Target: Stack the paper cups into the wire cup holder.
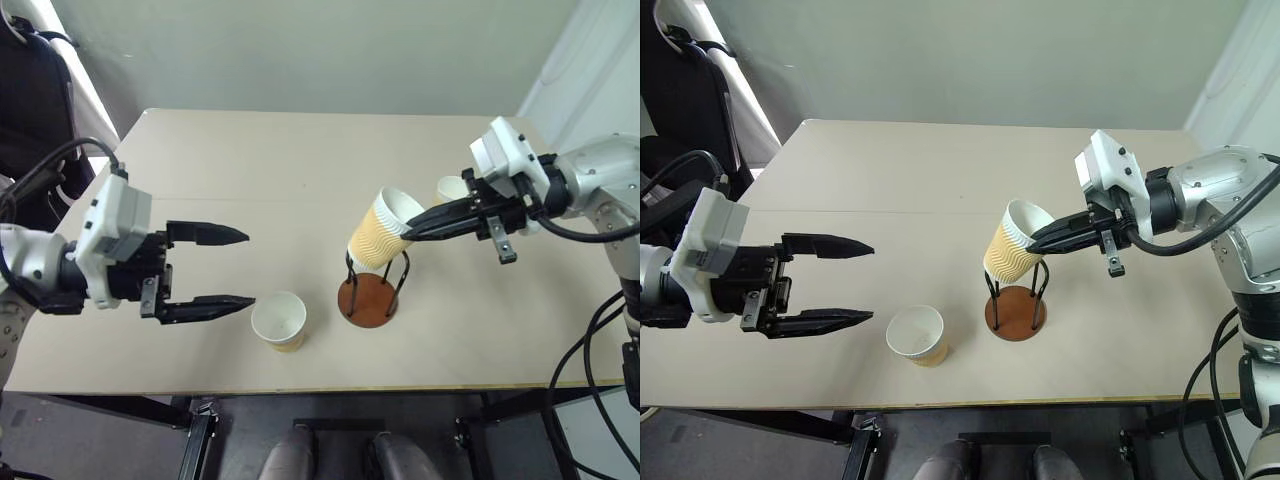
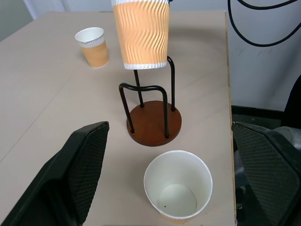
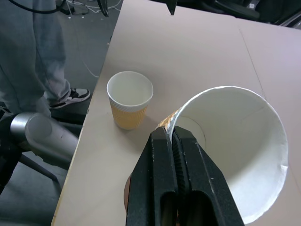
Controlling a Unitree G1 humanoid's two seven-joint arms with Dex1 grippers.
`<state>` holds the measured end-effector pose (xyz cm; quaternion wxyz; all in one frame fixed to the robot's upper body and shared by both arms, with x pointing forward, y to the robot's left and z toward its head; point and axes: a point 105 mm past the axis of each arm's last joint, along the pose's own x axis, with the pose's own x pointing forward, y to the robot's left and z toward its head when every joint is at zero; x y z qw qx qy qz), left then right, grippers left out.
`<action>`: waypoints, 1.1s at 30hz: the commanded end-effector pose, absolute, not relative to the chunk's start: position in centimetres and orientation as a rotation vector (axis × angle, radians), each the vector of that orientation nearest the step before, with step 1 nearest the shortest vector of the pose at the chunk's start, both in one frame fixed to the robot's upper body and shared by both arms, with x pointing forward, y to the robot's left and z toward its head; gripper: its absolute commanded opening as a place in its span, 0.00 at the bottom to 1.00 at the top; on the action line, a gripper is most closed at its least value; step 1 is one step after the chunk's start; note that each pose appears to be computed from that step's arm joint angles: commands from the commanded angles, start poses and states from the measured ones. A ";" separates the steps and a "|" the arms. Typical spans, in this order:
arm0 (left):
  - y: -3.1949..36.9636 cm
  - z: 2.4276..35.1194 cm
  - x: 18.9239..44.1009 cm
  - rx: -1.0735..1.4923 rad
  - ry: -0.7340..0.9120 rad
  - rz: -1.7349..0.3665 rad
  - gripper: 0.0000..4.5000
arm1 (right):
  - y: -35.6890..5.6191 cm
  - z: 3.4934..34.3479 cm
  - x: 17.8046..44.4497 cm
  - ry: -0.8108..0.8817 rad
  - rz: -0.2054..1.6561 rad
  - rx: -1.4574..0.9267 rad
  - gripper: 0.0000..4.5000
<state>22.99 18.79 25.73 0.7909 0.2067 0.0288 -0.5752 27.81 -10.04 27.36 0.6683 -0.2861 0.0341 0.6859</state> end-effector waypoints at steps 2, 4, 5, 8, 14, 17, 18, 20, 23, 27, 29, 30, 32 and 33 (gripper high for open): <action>18.8 26.6 22.6 0.497 0.037 -1.213 1.00 | -9.9 27.5 27.8 0.064 1.543 -0.673 0.00; 18.9 26.7 22.6 0.496 0.037 -1.210 1.00 | -10.1 27.2 28.0 0.082 1.534 -0.673 0.00; 18.9 26.7 22.6 0.495 0.038 -1.208 1.00 | -10.1 27.2 28.2 0.088 1.524 -0.677 0.00; 18.8 26.7 22.6 0.497 0.038 -1.207 1.00 | -10.3 27.0 28.4 0.098 1.512 -0.683 0.04; 18.8 26.6 22.7 0.500 0.041 -1.206 1.00 | -10.2 26.7 28.2 0.115 1.524 -0.687 0.42; 18.8 26.6 22.7 0.501 0.042 -1.207 1.00 | -10.2 26.5 28.2 0.119 1.519 -0.690 0.65; 18.8 26.6 22.7 0.501 0.043 -1.208 1.00 | -10.2 26.8 28.3 0.109 1.518 -0.686 0.72; 18.8 26.7 22.8 0.501 0.043 -1.208 1.00 | -10.6 28.0 29.6 0.062 1.440 -0.661 0.88; 18.8 26.8 22.9 0.503 0.042 -1.210 1.00 | -12.1 29.8 33.1 0.010 1.262 -0.606 0.99; 18.7 26.7 23.0 0.500 0.043 -1.217 1.00 | -17.9 28.4 40.1 0.114 0.886 -0.678 0.99; 18.6 26.6 23.0 0.500 0.044 -1.218 1.00 | -18.8 27.3 41.1 0.164 0.862 -0.715 0.99; 18.6 26.6 23.0 0.501 0.044 -1.218 1.00 | -19.1 26.6 41.7 0.192 0.851 -0.723 0.99; 18.5 26.6 22.9 0.501 0.044 -1.219 1.00 | -19.6 25.2 42.7 0.241 0.820 -0.766 0.99; 18.4 26.5 22.9 0.501 0.044 -1.218 1.00 | -19.8 24.5 43.0 0.266 0.805 -0.792 0.99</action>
